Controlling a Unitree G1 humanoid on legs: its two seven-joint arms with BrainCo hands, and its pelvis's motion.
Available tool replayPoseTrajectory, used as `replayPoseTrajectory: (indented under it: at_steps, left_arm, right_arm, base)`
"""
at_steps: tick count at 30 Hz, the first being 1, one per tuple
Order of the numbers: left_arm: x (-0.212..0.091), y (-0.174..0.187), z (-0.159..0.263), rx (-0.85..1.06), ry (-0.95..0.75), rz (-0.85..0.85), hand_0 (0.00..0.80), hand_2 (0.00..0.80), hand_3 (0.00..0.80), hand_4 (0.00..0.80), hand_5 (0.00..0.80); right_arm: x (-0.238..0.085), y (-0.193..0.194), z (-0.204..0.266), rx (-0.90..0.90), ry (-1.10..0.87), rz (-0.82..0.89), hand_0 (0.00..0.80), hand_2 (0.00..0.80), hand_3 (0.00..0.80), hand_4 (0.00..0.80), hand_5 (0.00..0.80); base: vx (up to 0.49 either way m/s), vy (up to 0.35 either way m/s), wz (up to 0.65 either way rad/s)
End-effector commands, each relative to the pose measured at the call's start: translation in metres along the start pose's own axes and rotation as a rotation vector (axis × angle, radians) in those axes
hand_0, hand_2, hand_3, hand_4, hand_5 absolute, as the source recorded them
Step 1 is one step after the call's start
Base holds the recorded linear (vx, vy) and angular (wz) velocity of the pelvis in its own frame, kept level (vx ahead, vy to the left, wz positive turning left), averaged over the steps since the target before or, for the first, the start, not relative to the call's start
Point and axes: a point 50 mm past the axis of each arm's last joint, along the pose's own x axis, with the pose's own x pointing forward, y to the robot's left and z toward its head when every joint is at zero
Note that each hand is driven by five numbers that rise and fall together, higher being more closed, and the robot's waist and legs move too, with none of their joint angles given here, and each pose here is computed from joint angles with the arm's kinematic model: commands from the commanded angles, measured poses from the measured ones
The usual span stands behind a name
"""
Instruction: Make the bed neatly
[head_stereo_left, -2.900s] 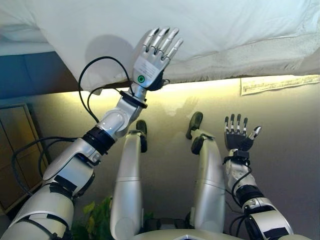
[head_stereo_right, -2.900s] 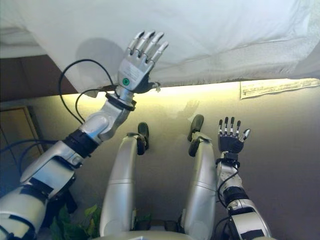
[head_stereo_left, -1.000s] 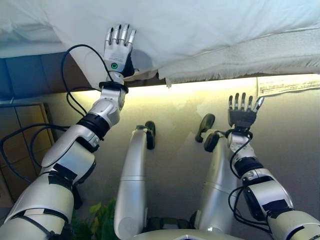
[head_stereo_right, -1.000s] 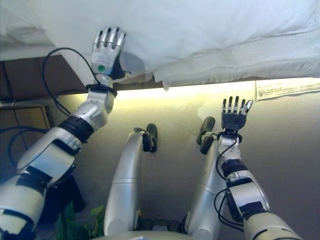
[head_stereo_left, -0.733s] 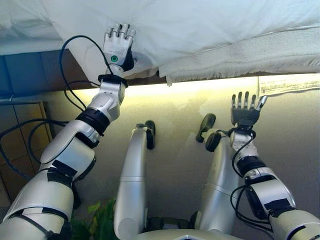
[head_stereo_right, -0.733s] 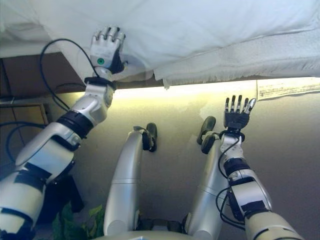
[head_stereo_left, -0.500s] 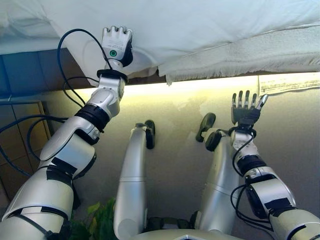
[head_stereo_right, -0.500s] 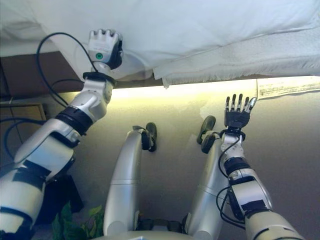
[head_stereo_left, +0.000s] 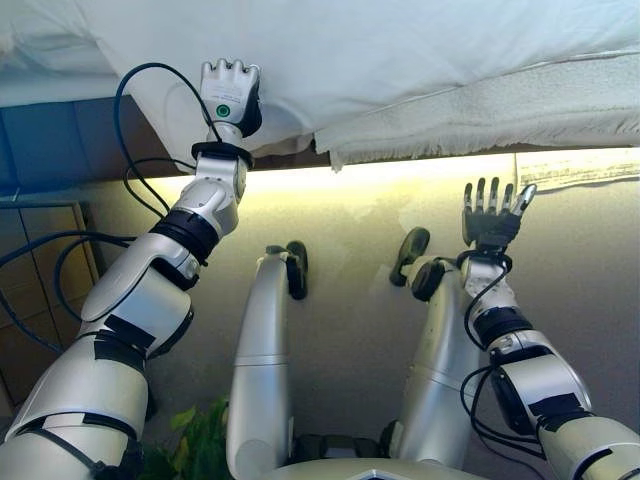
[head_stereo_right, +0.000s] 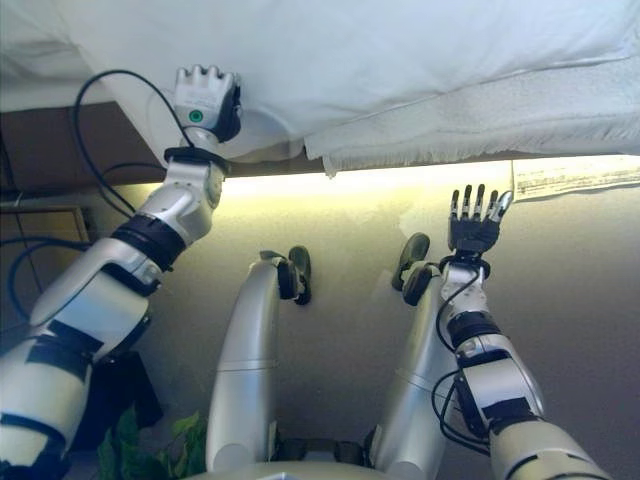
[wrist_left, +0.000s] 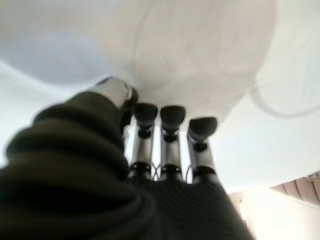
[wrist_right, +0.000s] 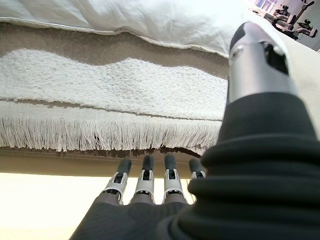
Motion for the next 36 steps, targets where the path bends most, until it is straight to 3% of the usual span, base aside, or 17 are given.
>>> replayPoseTrajectory:
  at_steps: [1, 9, 24, 32, 33, 34, 35, 36]
  left_arm:
    - [0.007, 0.01, -0.002, -0.034, 0.029, 0.035, 0.8, 0.8, 0.8, 0.8, 0.8]
    - [0.005, 0.007, -0.005, -0.027, 0.06, 0.017, 0.8, 0.8, 0.8, 0.8, 0.8]
    - [-0.031, -0.035, -0.05, 0.007, 0.33, -0.094, 0.8, 0.8, 0.8, 0.8, 0.8]
    - [-0.043, -0.046, -0.047, -0.007, 0.319, -0.077, 0.8, 0.8, 0.8, 0.8, 0.8]
    - [-0.044, -0.046, -0.045, -0.017, 0.316, -0.061, 0.662, 0.662, 0.662, 0.662, 0.662]
    - [-0.044, -0.045, -0.043, -0.03, 0.311, -0.039, 0.398, 0.398, 0.398, 0.398, 0.398]
    - [-0.043, -0.043, -0.041, -0.04, 0.3, -0.014, 0.0, 0.0, 0.0, 0.0, 0.0]
    - [-0.041, -0.042, -0.038, -0.055, 0.281, 0.0, 0.0, 0.0, 0.0, 0.0, 0.0]
  right_arm:
    - [-0.001, 0.002, 0.004, 0.019, -0.05, 0.002, 0.0, 0.0, 0.0, 0.0, 0.0]
    - [-0.009, -0.007, -0.006, 0.015, -0.01, -0.009, 0.0, 0.0, 0.0, 0.0, 0.0]
    - [-0.027, -0.008, -0.041, -0.003, 0.038, -0.009, 0.0, 0.0, 0.0, 0.0, 0.0]
    - [-0.036, -0.007, -0.054, -0.018, 0.04, -0.008, 0.0, 0.0, 0.0, 0.0, 0.0]
    - [-0.036, -0.005, -0.056, -0.016, 0.037, -0.006, 0.0, 0.0, 0.0, 0.0, 0.0]
    - [-0.037, -0.004, -0.057, -0.014, 0.035, -0.005, 0.0, 0.0, 0.0, 0.0, 0.0]
    - [-0.038, -0.004, -0.058, -0.01, 0.03, -0.006, 0.0, 0.0, 0.0, 0.0, 0.0]
    - [-0.039, -0.005, -0.059, -0.004, 0.027, -0.008, 0.0, 0.0, 0.0, 0.0, 0.0]
  base:
    - [0.001, 0.036, 0.0]
    - [0.008, 0.012, 0.03]
    - [-0.001, 0.034, 0.08]
    - [0.023, 0.047, 0.08]
    - [0.008, 0.002, 0.15]
    - [0.003, -0.015, 0.14]
    - [0.003, -0.026, 0.11]
    - [0.001, -0.036, 0.06]
